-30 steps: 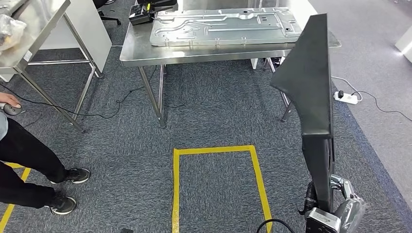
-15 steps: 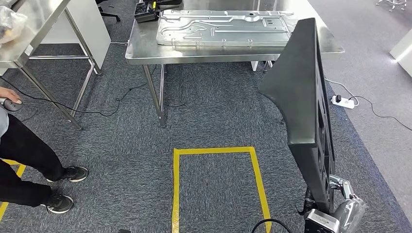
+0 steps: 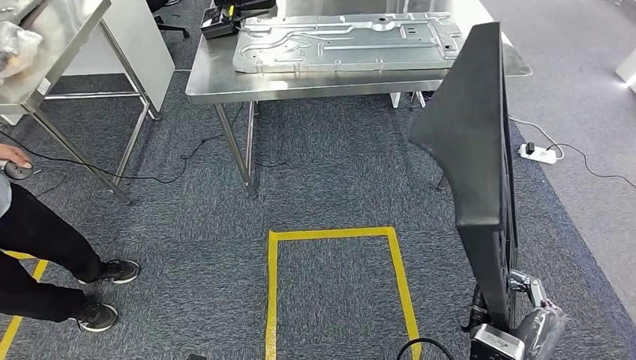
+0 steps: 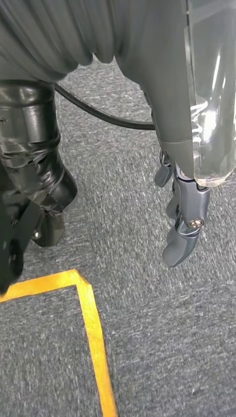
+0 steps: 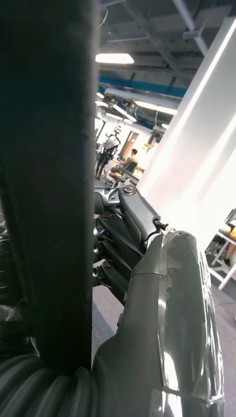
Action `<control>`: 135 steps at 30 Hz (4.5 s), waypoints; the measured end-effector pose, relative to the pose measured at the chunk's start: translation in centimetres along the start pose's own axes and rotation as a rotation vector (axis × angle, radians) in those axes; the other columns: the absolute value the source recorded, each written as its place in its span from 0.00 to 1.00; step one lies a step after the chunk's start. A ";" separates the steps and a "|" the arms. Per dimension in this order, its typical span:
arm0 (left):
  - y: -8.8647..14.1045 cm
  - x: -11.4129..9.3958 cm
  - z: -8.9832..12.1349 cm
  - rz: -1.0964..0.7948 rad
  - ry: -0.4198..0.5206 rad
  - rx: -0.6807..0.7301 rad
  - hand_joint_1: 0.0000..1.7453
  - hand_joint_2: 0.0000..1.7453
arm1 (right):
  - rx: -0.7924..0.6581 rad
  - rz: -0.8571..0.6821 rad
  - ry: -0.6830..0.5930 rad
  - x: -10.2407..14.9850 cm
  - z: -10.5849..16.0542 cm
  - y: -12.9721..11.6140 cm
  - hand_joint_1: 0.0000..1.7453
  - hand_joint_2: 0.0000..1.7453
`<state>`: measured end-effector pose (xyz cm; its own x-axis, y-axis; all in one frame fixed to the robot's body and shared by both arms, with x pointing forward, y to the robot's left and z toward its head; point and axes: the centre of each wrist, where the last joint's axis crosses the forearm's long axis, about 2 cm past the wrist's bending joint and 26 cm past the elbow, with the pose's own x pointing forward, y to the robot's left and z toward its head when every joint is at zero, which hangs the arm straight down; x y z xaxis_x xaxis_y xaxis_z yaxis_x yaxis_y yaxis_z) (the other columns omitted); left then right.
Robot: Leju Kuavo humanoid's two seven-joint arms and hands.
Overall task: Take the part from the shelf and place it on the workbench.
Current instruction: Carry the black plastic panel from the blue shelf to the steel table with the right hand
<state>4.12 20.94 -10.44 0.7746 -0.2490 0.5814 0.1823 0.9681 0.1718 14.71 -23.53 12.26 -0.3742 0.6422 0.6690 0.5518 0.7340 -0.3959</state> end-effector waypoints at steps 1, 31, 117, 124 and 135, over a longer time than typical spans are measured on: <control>0.0 0.0 0.0 0.000 0.001 0.000 0.00 1.00 | -0.002 0.001 -0.003 0.0 0.0 0.0 0.98 1.00; 0.1 0.0 0.0 0.000 -0.003 -0.010 0.00 1.00 | -0.055 0.039 -0.010 -0.4 -0.7 -0.9 0.98 1.00; 0.1 0.1 -0.1 -0.014 -0.009 -0.022 0.00 1.00 | -0.079 0.085 -0.014 -1.1 -1.0 -1.8 0.98 1.00; 0.0 0.0 0.0 -0.018 -0.008 -0.025 0.00 1.00 | -0.092 0.093 -0.015 -1.2 -1.2 -2.0 0.98 1.00; 0.1 0.0 0.0 -0.021 -0.007 -0.023 0.00 1.00 | -0.103 0.088 -0.014 -1.2 -1.4 -2.1 0.98 1.00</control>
<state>4.13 21.04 -10.46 0.7661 -0.2698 0.5834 0.2127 0.9629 0.1660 15.01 -26.13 13.15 -0.3315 0.7064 0.6253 0.6558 0.6491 -0.3855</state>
